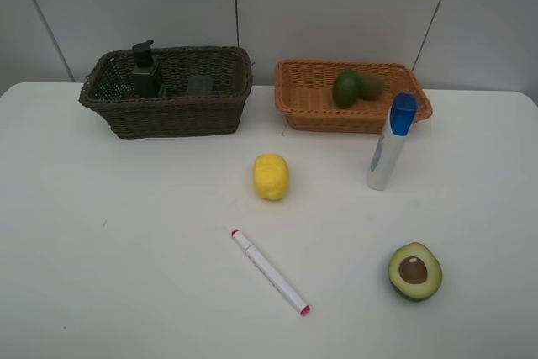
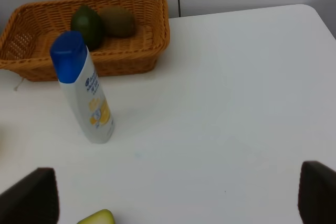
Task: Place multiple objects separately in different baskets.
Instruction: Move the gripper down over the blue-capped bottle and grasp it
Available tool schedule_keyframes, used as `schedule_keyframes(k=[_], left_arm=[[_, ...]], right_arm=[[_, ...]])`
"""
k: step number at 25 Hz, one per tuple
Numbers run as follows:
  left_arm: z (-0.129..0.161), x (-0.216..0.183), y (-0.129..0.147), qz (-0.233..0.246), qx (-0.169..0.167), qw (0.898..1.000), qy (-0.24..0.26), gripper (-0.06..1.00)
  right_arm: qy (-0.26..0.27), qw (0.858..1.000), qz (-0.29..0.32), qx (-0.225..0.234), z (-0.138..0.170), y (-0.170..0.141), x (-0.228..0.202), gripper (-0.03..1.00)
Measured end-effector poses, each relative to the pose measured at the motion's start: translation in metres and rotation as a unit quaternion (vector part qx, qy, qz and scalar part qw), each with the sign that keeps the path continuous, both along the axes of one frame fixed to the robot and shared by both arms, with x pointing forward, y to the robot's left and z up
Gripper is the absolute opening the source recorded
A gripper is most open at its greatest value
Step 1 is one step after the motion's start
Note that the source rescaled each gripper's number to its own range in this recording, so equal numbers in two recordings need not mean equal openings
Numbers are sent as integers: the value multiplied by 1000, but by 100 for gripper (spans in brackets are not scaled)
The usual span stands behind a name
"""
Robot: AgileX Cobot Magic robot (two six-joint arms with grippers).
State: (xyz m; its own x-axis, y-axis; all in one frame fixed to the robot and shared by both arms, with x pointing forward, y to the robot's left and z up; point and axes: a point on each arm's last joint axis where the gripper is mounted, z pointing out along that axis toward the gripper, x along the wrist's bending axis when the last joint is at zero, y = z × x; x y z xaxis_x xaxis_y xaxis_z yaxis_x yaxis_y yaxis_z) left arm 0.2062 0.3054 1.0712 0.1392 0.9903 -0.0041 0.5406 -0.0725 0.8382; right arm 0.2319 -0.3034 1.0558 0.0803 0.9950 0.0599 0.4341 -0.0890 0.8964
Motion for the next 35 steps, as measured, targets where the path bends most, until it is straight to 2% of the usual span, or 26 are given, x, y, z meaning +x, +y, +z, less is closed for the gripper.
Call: schedule_keyframes(k=[8,14,35], left_arm=[[-6,6,-1,-5,6,1000,-12,100],[-25,20,-3,-6,8,1000,-4,100],[-25,21,-3,8,7,1000,-7,100]], right_arm=[[0,1000,0,0,0,0,0,100],[0,1000,0,0,0,0,0,100],[0,1000,-1,-1,0,0,0,100]])
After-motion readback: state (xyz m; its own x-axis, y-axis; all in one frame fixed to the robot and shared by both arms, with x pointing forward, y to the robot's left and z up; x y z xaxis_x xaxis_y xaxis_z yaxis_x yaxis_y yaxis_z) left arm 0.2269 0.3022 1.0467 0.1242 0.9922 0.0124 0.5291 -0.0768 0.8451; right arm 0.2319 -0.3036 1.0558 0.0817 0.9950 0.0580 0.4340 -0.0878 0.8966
